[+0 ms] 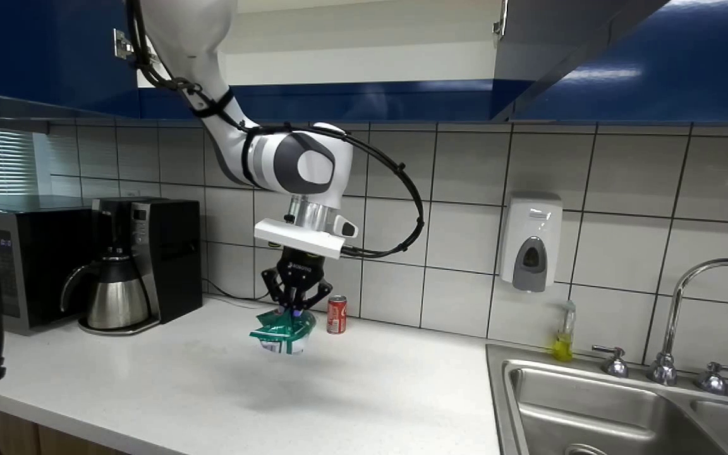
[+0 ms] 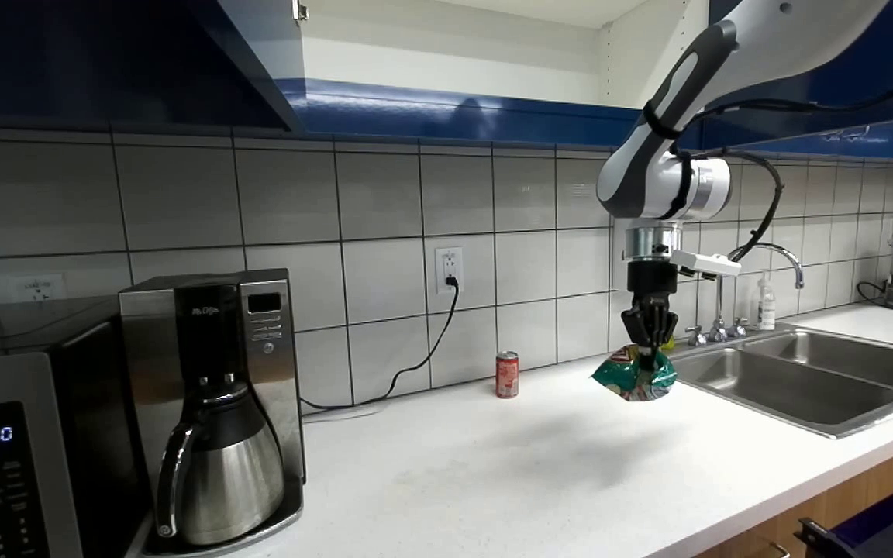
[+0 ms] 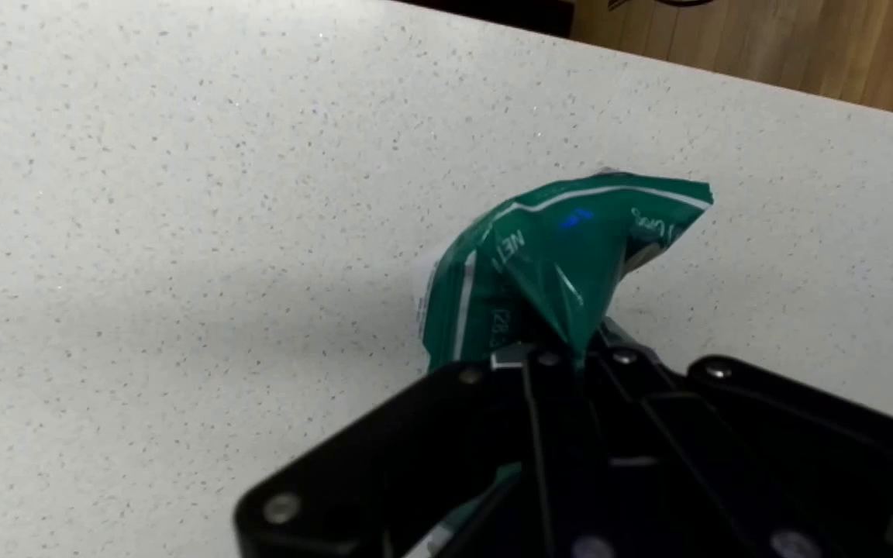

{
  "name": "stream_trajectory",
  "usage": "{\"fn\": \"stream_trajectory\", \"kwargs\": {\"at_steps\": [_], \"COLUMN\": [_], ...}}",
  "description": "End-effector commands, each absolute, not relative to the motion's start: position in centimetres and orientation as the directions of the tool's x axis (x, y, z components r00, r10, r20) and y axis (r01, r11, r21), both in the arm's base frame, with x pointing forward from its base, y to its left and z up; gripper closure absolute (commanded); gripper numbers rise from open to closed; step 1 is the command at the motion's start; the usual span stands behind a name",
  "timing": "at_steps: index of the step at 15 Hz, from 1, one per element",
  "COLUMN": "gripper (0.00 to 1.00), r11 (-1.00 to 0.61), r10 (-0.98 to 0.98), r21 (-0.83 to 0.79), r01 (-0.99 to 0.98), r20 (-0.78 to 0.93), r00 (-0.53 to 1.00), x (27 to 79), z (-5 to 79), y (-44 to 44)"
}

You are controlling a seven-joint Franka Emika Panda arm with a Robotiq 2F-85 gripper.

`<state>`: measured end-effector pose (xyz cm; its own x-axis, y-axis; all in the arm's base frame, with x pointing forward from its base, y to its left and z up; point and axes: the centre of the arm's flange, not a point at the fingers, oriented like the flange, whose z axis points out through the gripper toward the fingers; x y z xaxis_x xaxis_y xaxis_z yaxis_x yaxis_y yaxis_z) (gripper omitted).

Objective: Put the green snack packet in the top cabinet

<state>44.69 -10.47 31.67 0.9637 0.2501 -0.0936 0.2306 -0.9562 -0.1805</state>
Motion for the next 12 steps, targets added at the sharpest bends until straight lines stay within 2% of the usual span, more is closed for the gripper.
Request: {"fn": "stream_trajectory", "kwargs": {"at_steps": [1, 12], "gripper": [0.99, 0.99], "r11": [-0.956, -0.951], "r10": [0.234, 0.253], "r21": [-0.205, -0.206], "r01": [0.209, 0.23], "r20": [-0.104, -0.093], "r00": [0.967, 0.963], "x": [42.1, 41.1], "z": [33.3, 36.8], "y": [-9.1, -7.4]}}
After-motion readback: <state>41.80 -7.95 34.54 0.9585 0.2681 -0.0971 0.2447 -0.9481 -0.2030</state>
